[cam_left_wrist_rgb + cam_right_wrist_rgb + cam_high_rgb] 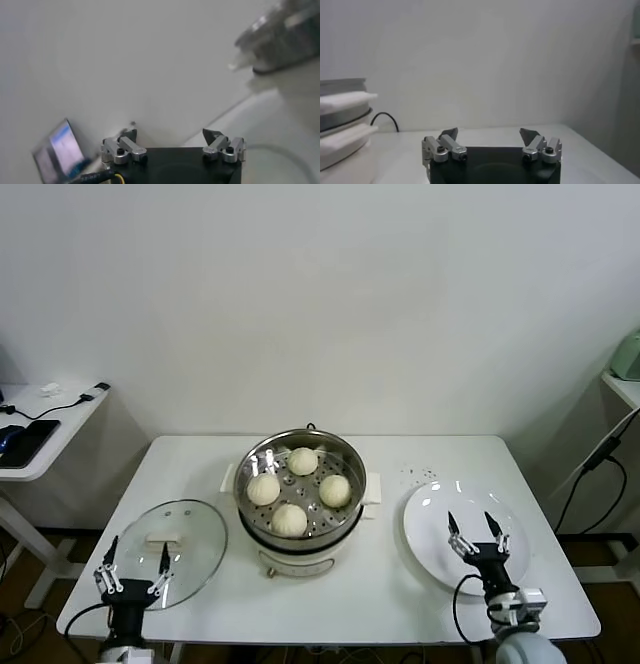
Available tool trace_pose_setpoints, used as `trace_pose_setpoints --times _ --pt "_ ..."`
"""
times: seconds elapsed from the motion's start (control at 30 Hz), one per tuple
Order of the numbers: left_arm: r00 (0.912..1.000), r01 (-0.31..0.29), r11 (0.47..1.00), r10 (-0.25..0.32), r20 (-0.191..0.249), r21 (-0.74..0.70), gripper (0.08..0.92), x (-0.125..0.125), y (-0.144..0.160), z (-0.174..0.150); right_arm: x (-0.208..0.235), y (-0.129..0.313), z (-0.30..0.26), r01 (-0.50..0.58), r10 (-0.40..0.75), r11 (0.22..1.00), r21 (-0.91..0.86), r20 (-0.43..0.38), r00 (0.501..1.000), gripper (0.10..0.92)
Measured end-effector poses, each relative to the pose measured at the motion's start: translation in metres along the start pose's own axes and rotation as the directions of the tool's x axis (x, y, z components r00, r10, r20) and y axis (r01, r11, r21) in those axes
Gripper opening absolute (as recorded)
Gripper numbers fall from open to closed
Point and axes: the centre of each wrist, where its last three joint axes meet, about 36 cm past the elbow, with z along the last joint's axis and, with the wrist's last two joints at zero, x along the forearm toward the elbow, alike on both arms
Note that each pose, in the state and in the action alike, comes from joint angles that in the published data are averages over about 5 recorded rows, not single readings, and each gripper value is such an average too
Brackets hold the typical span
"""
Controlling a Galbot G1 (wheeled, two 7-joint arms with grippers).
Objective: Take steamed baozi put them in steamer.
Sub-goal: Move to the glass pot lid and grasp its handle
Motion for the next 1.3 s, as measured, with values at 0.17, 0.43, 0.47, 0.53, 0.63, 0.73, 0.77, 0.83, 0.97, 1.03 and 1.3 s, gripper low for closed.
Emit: trace_pose_setpoints --times 0.17,0.43,0.47,0.53,0.63,0.73,0.77,0.83,0.97,1.03,1.3 --pt "0.9991 -0.004 0.96 0.015 0.039 -0.28 0.823 -0.002 0.0 0.026 0.004 0.003 0.008 -0.002 0.002 1.0 0.001 -0.015 1.0 0.823" --pt "0.9957 -0.023 0.856 0.066 0.065 -0.516 0.823 -0.007 -0.011 0.059 0.012 0.009 0.016 0.009 -0.008 1.0 0.009 -0.037 0.999 0.823" --pt "0.9953 -0.025 0.846 0.071 0.067 -0.532 0.823 -0.009 -0.012 0.062 0.013 0.01 0.016 0.009 -0.008 1.0 0.01 -0.04 0.999 0.823" --pt "0.9942 -0.029 0.829 0.082 0.07 -0.559 0.823 -0.014 -0.014 0.068 0.014 0.01 0.017 0.009 -0.008 1.0 0.014 -0.044 0.999 0.823" --pt "0.9925 -0.035 0.808 0.097 0.074 -0.588 0.823 -0.022 -0.018 0.075 0.016 0.01 0.018 0.006 -0.005 1.0 0.017 -0.049 0.999 0.823" --pt "0.9912 -0.038 0.794 0.107 0.078 -0.607 0.823 -0.032 -0.021 0.08 0.019 0.011 0.018 0.004 -0.003 1.0 0.018 -0.052 0.999 0.823" --pt "0.9909 -0.038 0.79 0.109 0.079 -0.612 0.823 -0.035 -0.022 0.082 0.019 0.011 0.018 0.003 -0.002 1.0 0.019 -0.053 0.999 0.823" --pt "0.9906 -0.034 0.785 0.108 0.083 -0.619 0.823 -0.043 -0.023 0.084 0.021 0.01 0.018 0.0 0.001 1.0 0.019 -0.053 0.999 0.823" --pt "0.9907 -0.027 0.776 0.105 0.087 -0.631 0.823 -0.057 -0.025 0.089 0.022 0.01 0.019 -0.006 0.007 1.0 0.021 -0.053 0.999 0.823" --pt "0.9907 -0.025 0.771 0.104 0.087 -0.637 0.823 -0.064 -0.026 0.091 0.023 0.01 0.019 -0.008 0.01 1.0 0.022 -0.053 0.999 0.823" --pt "0.9912 -0.022 0.757 0.102 0.085 -0.653 0.823 -0.083 -0.028 0.1 0.025 0.012 0.019 -0.007 0.008 1.0 0.028 -0.051 0.999 0.823"
